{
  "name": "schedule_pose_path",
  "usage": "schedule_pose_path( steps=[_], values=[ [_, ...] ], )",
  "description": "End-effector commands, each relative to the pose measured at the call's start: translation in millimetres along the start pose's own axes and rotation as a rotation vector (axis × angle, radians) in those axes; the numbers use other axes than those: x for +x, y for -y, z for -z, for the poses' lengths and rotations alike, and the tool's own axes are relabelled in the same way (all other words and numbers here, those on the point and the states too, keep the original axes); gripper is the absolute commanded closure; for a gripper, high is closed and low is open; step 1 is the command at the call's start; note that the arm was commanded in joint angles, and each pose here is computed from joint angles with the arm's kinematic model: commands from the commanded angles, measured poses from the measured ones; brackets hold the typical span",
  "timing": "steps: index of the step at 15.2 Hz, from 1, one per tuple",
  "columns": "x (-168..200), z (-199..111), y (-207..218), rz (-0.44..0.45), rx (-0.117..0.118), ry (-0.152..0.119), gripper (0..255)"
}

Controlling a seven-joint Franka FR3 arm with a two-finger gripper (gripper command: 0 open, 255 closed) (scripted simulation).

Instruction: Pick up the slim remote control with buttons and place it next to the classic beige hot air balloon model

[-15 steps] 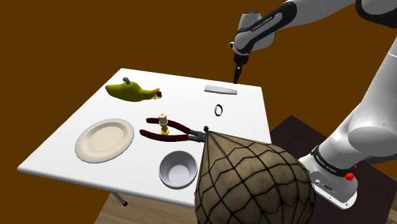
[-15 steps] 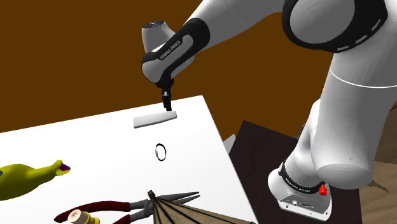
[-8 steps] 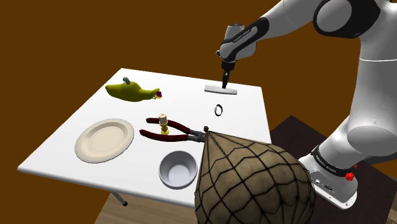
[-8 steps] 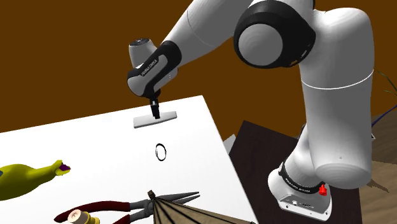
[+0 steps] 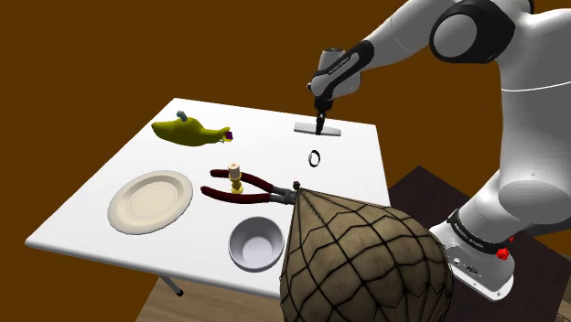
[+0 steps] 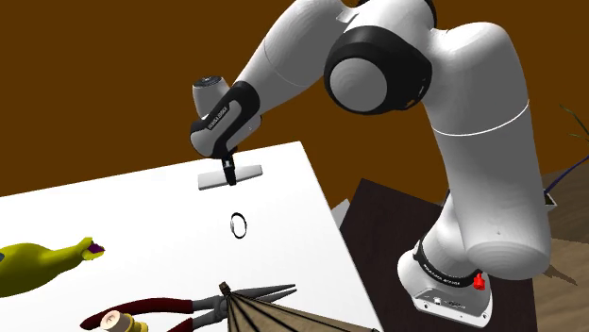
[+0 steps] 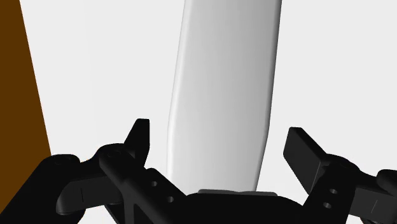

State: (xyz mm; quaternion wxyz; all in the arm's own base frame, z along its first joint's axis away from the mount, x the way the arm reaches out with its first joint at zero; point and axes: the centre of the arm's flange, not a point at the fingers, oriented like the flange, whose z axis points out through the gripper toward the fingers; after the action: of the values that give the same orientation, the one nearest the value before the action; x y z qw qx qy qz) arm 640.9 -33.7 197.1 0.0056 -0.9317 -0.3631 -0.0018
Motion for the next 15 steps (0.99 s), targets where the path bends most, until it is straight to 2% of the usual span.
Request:
schedule_pose_path(
  steps=[1,8,9,15],
  values=[
    [0.1,-7.1,0.2,0.0,0.0,0.0,0],
    [0.1,-7.1,0.1,0.0,0.0,0.0,0],
    [0.1,-7.1,0.1,0.0,0.0,0.0,255],
    [0.1,-7.1,0.1,0.0,0.0,0.0,255]
  ],
)
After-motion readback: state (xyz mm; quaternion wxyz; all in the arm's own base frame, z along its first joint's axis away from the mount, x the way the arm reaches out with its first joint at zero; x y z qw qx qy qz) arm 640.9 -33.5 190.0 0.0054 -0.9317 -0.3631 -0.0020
